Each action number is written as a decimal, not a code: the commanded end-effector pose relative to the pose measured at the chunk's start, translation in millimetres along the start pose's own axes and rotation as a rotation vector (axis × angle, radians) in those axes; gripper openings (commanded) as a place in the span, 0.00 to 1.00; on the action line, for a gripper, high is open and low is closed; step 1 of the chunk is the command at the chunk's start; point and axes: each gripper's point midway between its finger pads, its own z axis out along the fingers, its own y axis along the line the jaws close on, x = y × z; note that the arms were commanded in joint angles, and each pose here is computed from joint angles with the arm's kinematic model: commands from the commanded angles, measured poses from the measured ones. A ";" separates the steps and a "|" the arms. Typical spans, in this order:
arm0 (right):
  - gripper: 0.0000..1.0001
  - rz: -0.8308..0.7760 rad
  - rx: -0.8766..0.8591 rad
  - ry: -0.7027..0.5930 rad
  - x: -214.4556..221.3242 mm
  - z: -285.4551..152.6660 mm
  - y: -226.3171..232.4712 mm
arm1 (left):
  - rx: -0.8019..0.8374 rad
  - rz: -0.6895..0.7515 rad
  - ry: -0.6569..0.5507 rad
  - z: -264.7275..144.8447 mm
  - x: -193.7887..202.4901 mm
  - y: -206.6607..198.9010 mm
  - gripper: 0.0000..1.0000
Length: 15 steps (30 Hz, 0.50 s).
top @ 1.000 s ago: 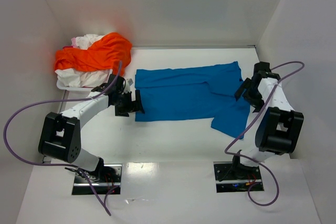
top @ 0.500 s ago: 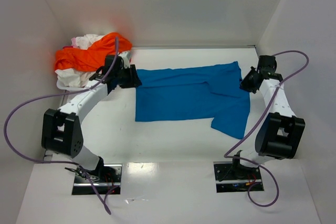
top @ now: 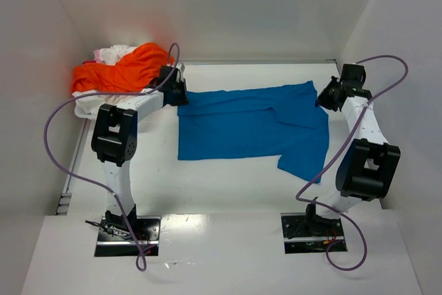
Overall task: Fold and stack the t-shirts
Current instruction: Grap the side of the flattened tshirt closest away from the robot with both arms
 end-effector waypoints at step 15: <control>0.13 -0.032 0.011 -0.084 -33.8 -19.3 7.3 | -0.180 -0.006 0.034 51.6 -18.9 23.9 0.00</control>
